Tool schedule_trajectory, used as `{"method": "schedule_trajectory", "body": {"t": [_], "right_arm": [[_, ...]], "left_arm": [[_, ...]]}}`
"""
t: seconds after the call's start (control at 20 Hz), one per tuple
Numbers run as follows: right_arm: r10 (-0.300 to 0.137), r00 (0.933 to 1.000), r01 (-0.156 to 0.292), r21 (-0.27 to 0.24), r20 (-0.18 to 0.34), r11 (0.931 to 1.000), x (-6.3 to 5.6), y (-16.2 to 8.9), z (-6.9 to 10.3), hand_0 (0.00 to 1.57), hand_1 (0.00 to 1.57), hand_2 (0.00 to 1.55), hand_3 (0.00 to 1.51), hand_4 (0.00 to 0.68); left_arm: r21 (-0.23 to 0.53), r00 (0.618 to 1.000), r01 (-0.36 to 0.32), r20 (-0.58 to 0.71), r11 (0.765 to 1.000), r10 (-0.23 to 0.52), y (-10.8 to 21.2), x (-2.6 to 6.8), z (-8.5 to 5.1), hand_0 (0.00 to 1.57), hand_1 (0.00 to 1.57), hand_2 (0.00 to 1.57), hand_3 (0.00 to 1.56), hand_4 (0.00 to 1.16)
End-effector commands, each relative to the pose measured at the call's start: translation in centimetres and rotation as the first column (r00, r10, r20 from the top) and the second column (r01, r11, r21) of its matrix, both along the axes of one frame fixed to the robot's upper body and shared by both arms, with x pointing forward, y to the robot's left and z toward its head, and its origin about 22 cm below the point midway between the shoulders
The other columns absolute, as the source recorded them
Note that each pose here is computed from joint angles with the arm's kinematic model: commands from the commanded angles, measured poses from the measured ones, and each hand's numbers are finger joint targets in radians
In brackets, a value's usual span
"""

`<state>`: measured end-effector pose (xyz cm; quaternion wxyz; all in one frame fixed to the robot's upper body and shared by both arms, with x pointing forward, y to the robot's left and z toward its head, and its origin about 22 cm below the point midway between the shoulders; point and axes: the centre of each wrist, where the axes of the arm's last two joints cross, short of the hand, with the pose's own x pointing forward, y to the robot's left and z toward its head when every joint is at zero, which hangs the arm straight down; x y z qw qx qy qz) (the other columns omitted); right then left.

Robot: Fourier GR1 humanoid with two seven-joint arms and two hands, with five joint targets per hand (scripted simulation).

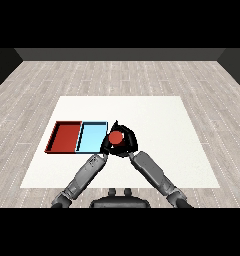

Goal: Pick the red can and put it in the red box

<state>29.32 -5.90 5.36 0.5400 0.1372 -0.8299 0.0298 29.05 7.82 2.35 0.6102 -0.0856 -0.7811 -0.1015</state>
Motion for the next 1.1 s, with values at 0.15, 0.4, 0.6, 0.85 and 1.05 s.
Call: {"method": "schedule_trajectory", "body": {"t": [0.15,0.4,0.6,0.85,1.05], "right_arm": [[0.040,0.9991,-0.040,0.014,0.012,0.9991,0.6,0.6,0.1,1.51,1.51,1.46,1.40,0.528],[0.033,0.9994,-0.034,0.051,0.013,0.9981,-0.8,0.0,-1.4,1.46,1.46,1.44,1.39,0.555],[0.045,0.9989,-0.045,0.030,0.014,0.9985,-0.8,2.1,1.6,1.48,1.48,1.44,1.39,0.558],[0.032,0.9989,-0.034,0.051,0.034,0.9981,0.1,0.6,1.2,1.52,1.52,1.46,1.40,0.538],[0.033,0.9988,-0.034,0.039,0.036,0.9987,0.0,0.6,0.1,1.52,1.52,1.46,1.40,0.549]], "left_arm": [[0.030,0.999,-0.033,-0.008,0.999,0.033,-2.2,0.06,1.4,1.30,1.30,1.32,1.25,0.86],[0.033,0.998,-0.036,-0.048,0.999,0.038,-1.8,-1.57,-0.6,1.57,1.57,1.54,1.46,1.02],[0.023,0.996,-0.084,-0.018,0.996,0.085,-2.5,0.31,0.6,1.57,1.57,1.45,1.30,0.88],[0.035,0.994,-0.106,-0.021,0.994,0.106,-1.9,0.65,1.4,1.57,1.57,1.50,1.38,0.87],[0.001,0.994,-0.112,0.007,0.994,0.112,-0.3,-0.48,0.6,1.57,1.57,1.53,1.42,0.88]]}}
